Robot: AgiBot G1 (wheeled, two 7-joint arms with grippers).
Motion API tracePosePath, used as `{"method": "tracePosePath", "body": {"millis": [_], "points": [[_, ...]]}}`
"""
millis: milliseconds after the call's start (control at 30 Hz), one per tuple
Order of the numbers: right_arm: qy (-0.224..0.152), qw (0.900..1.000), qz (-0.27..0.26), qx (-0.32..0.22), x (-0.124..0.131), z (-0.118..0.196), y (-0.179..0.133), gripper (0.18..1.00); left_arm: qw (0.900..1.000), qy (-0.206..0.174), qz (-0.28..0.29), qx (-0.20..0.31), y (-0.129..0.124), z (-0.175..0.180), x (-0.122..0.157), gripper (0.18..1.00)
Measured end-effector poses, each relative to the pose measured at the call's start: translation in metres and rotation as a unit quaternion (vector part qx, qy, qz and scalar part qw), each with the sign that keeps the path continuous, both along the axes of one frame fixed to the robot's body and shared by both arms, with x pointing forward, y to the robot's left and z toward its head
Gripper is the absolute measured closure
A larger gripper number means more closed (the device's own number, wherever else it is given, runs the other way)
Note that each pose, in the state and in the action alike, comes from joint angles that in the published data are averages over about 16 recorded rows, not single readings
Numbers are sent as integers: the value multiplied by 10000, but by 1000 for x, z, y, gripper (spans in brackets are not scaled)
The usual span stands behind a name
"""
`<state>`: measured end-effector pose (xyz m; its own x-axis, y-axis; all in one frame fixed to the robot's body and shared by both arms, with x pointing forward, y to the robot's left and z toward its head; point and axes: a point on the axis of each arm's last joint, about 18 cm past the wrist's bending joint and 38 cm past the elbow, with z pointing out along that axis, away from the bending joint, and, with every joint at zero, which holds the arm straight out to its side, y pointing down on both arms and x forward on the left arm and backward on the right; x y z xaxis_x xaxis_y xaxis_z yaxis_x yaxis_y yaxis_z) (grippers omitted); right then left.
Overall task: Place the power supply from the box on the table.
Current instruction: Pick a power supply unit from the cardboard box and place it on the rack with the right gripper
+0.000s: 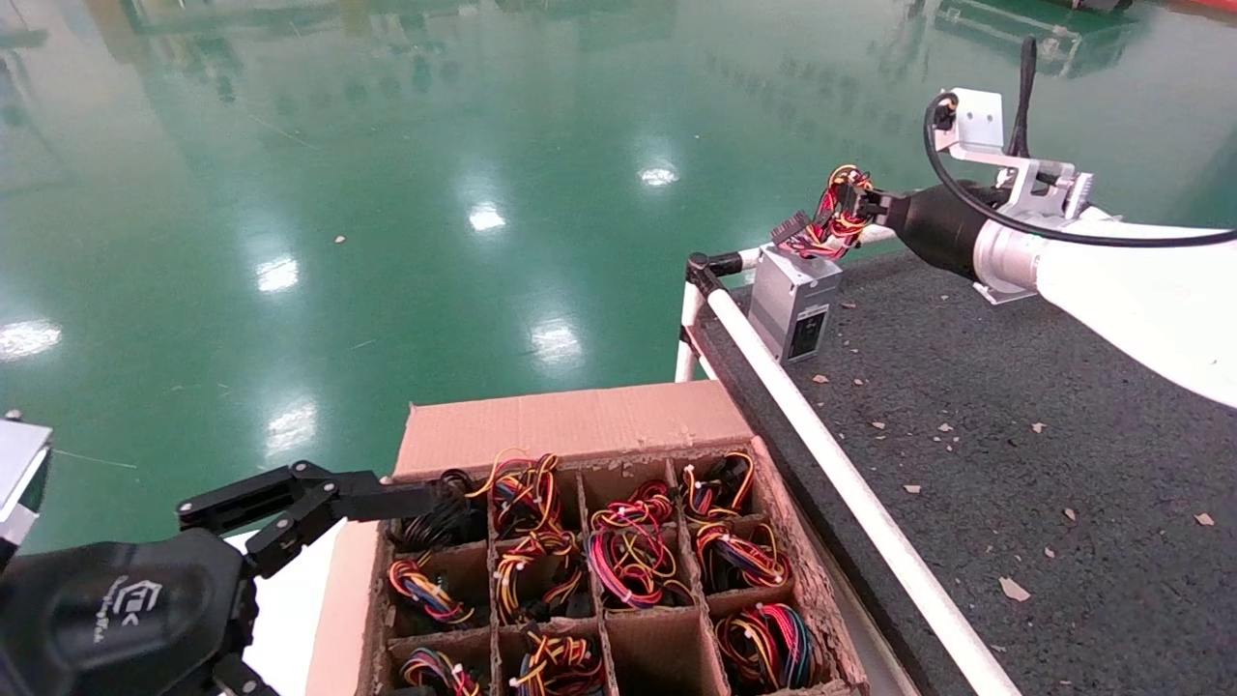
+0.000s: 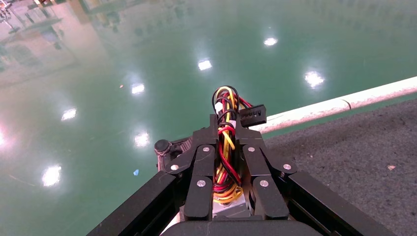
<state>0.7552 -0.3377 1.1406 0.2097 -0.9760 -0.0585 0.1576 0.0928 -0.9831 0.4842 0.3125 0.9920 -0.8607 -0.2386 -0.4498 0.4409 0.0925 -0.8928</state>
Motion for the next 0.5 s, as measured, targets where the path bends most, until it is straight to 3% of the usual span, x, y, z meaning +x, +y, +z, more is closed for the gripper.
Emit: {"method": "tracePosePath", "body": {"millis": [500], "points": [[3, 10000, 5, -6, 0, -1, 1, 862, 10000, 0, 1, -1, 0, 0, 0, 184]]}}
